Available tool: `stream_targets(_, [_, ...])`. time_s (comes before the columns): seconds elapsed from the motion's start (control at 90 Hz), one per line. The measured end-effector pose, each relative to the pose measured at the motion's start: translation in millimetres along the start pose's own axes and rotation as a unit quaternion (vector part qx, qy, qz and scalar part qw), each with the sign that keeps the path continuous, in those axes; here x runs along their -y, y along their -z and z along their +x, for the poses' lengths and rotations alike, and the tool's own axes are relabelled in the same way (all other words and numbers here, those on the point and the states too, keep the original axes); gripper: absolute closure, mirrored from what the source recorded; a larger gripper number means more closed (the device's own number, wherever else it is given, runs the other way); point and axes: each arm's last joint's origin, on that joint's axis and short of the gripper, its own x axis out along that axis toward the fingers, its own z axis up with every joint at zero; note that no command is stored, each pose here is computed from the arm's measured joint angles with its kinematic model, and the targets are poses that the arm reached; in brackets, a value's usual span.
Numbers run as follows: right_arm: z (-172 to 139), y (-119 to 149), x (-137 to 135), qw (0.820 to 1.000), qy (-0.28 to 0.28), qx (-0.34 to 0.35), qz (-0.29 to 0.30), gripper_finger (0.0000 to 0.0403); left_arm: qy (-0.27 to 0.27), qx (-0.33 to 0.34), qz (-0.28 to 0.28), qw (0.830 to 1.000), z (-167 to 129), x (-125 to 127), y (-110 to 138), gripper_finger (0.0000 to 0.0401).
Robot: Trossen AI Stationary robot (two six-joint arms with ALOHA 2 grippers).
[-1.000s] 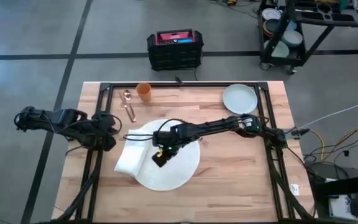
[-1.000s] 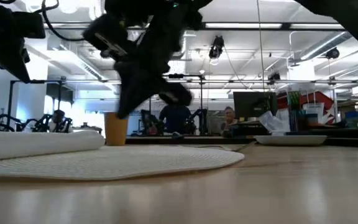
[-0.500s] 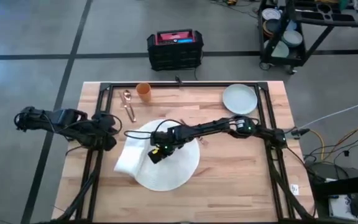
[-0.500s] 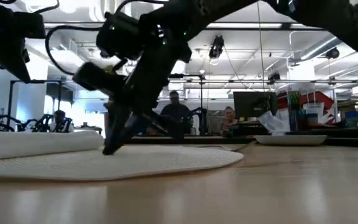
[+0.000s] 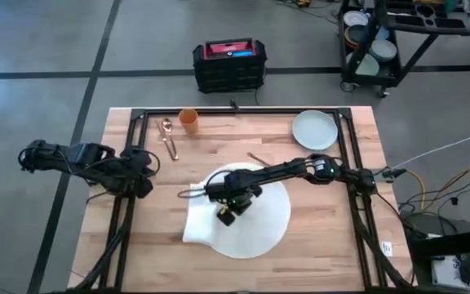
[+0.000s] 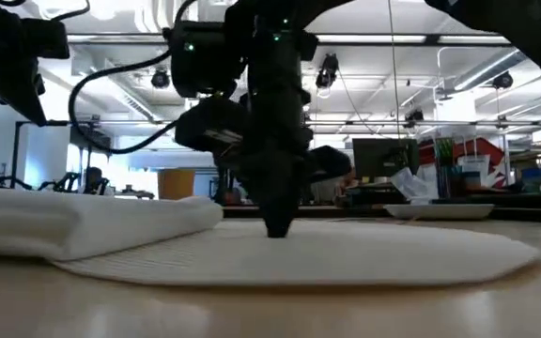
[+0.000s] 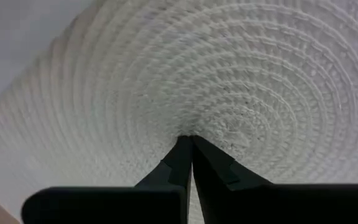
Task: Set table place
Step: Adjust the white mat on the table
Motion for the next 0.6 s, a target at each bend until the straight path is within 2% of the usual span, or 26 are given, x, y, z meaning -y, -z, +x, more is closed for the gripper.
stream_targets(0.144, [4.2,19.3,-7.7,0.999,0.025,-0.021,0.012,0.0403,0.0,0.0,0.0,1.0,0.0,0.0,0.0,0.0401])
stream_targets(0.289, [4.6,22.8,-11.0,0.999,0.023,-0.018,0.029,0.0403,0.0,0.0,0.0,1.0,0.0,0.0,0.0,0.0401])
stream_targets(0.6, [-44.5,23.7,-6.4,0.996,0.016,0.07,0.054,0.0403,0.0,0.0,0.0,1.0,0.0,0.1,0.0,0.0401])
